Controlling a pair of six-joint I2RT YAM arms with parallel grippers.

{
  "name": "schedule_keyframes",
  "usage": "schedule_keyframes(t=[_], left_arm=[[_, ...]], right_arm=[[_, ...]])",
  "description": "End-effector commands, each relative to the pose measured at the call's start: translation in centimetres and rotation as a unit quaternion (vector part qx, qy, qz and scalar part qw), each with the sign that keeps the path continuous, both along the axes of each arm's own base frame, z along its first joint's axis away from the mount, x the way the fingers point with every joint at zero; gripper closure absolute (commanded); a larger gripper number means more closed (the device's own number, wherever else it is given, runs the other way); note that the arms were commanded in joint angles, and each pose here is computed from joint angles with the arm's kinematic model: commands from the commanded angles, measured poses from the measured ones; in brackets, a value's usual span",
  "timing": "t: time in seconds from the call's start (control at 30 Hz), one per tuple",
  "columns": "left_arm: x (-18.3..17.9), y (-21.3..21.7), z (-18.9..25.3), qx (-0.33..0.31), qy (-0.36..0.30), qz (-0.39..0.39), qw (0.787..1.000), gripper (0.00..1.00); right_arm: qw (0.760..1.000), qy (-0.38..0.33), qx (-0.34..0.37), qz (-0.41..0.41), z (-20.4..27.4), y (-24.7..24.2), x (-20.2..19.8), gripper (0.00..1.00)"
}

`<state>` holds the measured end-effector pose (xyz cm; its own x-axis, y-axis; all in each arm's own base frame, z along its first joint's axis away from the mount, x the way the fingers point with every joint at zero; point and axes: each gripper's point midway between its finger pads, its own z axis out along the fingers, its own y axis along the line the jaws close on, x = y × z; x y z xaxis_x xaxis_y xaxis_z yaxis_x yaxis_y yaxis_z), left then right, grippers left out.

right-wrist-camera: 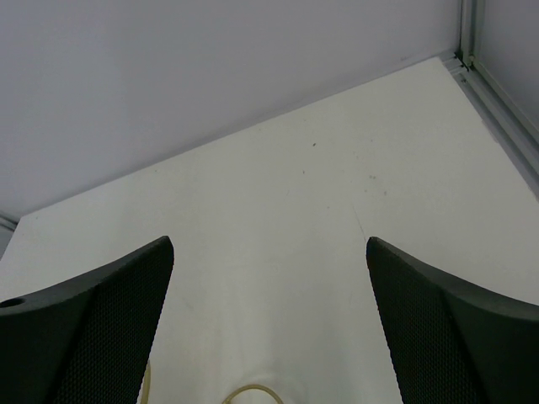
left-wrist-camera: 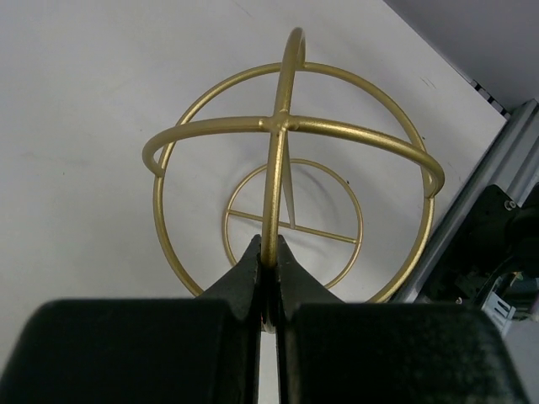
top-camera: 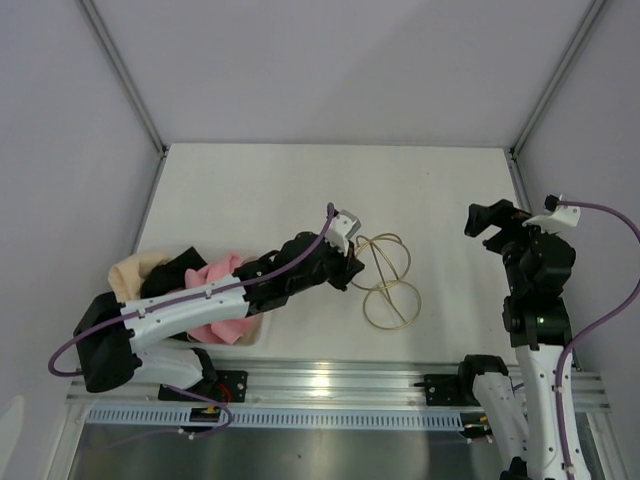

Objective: Stack the hats

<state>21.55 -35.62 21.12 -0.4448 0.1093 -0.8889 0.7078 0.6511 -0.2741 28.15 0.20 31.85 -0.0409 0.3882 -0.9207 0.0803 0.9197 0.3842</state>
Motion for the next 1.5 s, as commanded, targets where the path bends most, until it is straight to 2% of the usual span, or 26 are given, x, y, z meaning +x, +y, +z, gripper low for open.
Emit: schedule_keyframes(t=[0.0, 0.2, 0.27, 0.37, 0.47, 0.53, 0.63, 0.73, 0.77, 0.8, 0.83, 0.87, 0.93, 0.97, 1.03, 1.1, 1.17, 1.23, 1.27, 1.3, 1.33, 1.37, 1.4, 1.43, 1.47], left_arm=[[0.1, -0.2, -0.3, 0.007, -0.038, 0.006, 0.999, 0.99], [1.1, -0.4, 0.5, 0.062, -0.104, 0.022, 0.992, 0.99], [1.0, -0.1, -0.5, 0.105, -0.102, 0.014, 0.989, 0.99], [1.0, -1.3, 0.9, 0.111, -0.116, 0.005, 0.987, 0.99], [0.7, -1.6, 0.0, 0.123, -0.112, -0.005, 0.986, 0.99], [0.2, -2.2, -0.3, 0.121, -0.098, -0.020, 0.988, 0.96], [-0.4, -2.5, -1.0, 0.122, -0.080, -0.030, 0.989, 0.80], [-0.8, -2.4, -0.3, 0.113, -0.074, -0.032, 0.990, 0.49], [-0.7, -2.5, 0.7, 0.102, -0.076, -0.029, 0.991, 0.25], [-0.7, -2.3, 1.4, 0.096, -0.076, -0.022, 0.992, 0.13], [-0.7, -1.6, 1.6, 0.106, -0.072, -0.015, 0.992, 0.08], [-0.8, -1.2, 3.7, 0.091, -0.079, -0.009, 0.993, 0.01], [-1.2, 0.4, 5.0, 0.097, -0.072, 0.003, 0.993, 0.00], [-1.5, 1.4, 7.2, 0.078, -0.080, 0.009, 0.994, 0.00], [-2.2, 3.1, 8.4, 0.072, -0.077, 0.014, 0.994, 0.01], [-3.4, 4.7, 10.8, 0.038, -0.082, 0.007, 0.996, 0.01], [-4.0, 6.5, 11.2, 0.033, -0.070, 0.008, 0.997, 0.01], [-3.2, 9.8, 12.6, -0.001, -0.053, 0.071, 0.996, 0.01], [-2.6, 11.9, 10.6, 0.019, -0.030, 0.111, 0.993, 0.01], [-1.6, 13.8, 10.2, -0.001, -0.003, 0.163, 0.987, 0.00], [0.4, 17.7, 10.4, -0.026, 0.004, 0.241, 0.970, 0.00], [1.3, 19.2, 7.0, -0.024, 0.034, 0.280, 0.959, 0.01], [2.2, 20.8, 6.3, -0.036, 0.042, 0.315, 0.948, 0.01], [3.4, 24.1, 6.1, -0.053, 0.041, 0.378, 0.923, 0.00], [3.8, 25.3, 4.3, -0.054, 0.062, 0.409, 0.909, 0.01]], right_arm=[[1.000, -0.008, 0.007, 0.000, 0.0, 0.1, -0.9, 0.01], [1.000, 0.001, 0.011, 0.016, -0.8, 0.7, -1.1, 0.01], [1.000, 0.018, 0.010, -0.008, -1.5, -0.2, -1.0, 0.01], [1.000, 0.027, 0.008, 0.000, -2.0, 0.1, -0.8, 0.01], [0.999, 0.029, 0.009, 0.022, -2.2, 0.8, -0.8, 0.00], [0.999, 0.031, 0.009, 0.020, -2.3, 0.8, -0.8, 0.01], [0.999, 0.035, 0.009, 0.032, -2.4, 1.2, -0.7, 0.01], [0.998, 0.037, 0.006, 0.044, -2.1, 1.5, -0.6, 0.01], [0.998, 0.040, 0.006, 0.045, -2.1, 1.6, -0.7, 0.01], [0.998, 0.035, 0.006, 0.049, -1.3, 1.7, -0.7, 0.01], [0.997, 0.036, 0.005, 0.064, -1.2, 2.2, -0.6, 0.01], [0.997, 0.033, 0.005, 0.074, -0.7, 2.5, -0.6, 0.01], [0.994, 0.019, 0.004, 0.109, 0.2, 3.7, -0.5, 0.01], [0.993, 0.015, 0.005, 0.115, 0.3, 3.9, -0.5, 0.00], [0.993, 0.014, 0.006, 0.119, 0.3, 4.1, -0.3, 0.01], [0.993, 0.018, 0.006, 0.118, -0.1, 4.1, -0.1, 0.00], [0.992, 0.021, 0.006, 0.122, -0.3, 4.2, 0.1, 0.01], [0.990, 0.017, 0.006, 0.139, 0.2, 4.8, -0.1, 0.01], [0.989, 0.012, 0.005, 0.151, 0.5, 5.2, -0.2, 0.00], [0.987, 0.005, 0.003, 0.164, 0.9, 5.6, -0.3, 0.01], [0.980, -0.015, 0.000, 0.197, 1.8, 6.8, -0.5, 0.01], [0.976, -0.027, -0.001, 0.215, 2.3, 7.4, -0.6, 0.01], [0.971, -0.037, -0.001, 0.235, 2.7, 8.3, -0.7, 0.01], [0.966, -0.060, -0.001, 0.252, 3.8, 8.8, -0.7, 0.01], [0.960, -0.069, 0.000, 0.272, 4.4, 9.9, -0.9, 0.01]])
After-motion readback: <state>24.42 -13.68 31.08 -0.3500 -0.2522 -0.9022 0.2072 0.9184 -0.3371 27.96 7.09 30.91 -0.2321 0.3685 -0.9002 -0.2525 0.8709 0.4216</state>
